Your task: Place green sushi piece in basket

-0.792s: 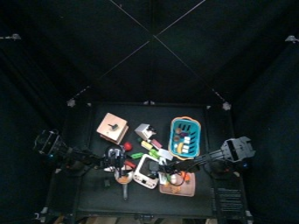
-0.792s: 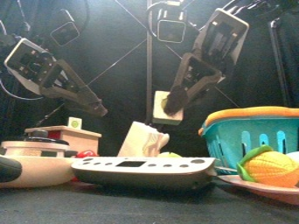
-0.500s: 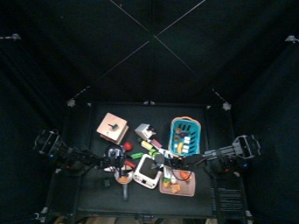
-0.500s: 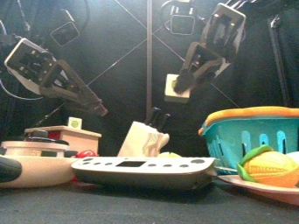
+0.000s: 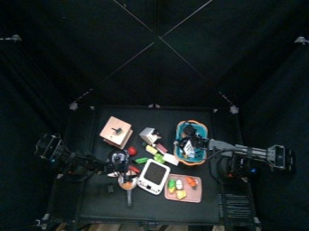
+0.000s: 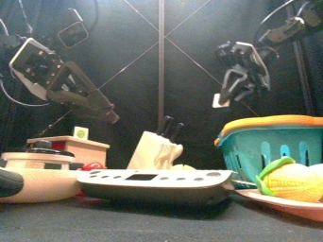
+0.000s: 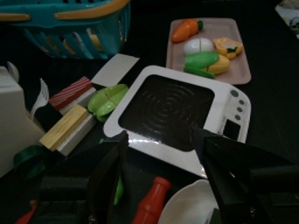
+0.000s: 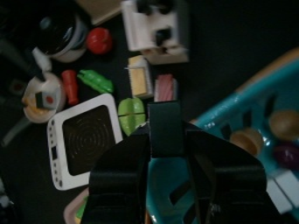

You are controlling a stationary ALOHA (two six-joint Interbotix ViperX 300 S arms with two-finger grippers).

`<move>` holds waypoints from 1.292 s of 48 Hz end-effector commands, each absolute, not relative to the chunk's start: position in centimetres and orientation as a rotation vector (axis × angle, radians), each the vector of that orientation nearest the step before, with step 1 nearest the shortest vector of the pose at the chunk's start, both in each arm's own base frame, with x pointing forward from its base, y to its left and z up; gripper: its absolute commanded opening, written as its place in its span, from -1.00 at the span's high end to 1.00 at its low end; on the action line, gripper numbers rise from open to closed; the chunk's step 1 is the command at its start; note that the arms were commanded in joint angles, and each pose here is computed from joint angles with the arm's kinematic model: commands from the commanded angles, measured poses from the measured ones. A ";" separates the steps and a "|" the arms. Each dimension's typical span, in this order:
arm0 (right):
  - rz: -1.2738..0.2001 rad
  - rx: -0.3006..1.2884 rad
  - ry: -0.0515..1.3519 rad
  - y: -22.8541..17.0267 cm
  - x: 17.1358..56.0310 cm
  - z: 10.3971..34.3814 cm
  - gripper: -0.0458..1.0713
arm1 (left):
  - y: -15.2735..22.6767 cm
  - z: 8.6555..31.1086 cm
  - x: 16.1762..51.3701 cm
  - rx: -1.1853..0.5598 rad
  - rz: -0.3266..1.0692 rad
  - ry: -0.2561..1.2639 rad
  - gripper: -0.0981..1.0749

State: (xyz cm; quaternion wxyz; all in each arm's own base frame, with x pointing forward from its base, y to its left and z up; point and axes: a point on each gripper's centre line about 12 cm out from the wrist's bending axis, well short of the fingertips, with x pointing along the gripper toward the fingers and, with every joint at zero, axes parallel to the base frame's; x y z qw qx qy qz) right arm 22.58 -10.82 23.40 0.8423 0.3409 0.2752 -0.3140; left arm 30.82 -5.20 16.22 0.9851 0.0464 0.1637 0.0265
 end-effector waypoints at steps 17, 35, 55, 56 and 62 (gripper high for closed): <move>-0.711 0.733 0.662 -10.8 21.1 20.2 -0.14 | -3.4 18.8 33.6 0.046 0.205 0.166 -0.75; -0.704 0.729 0.690 -10.7 21.6 19.6 -0.63 | -2.4 18.0 34.1 -0.005 0.307 0.171 -0.75; -0.690 0.717 0.689 -10.5 21.8 19.8 -0.65 | -2.3 17.6 34.0 -0.001 0.307 0.183 -0.75; -0.689 0.716 0.690 -10.4 21.9 19.8 -0.65 | -2.3 17.6 34.0 -0.002 0.308 0.183 -0.75; -0.685 0.715 0.693 -10.3 21.9 19.7 -0.65 | -2.3 17.4 34.0 -0.004 0.313 0.189 -0.75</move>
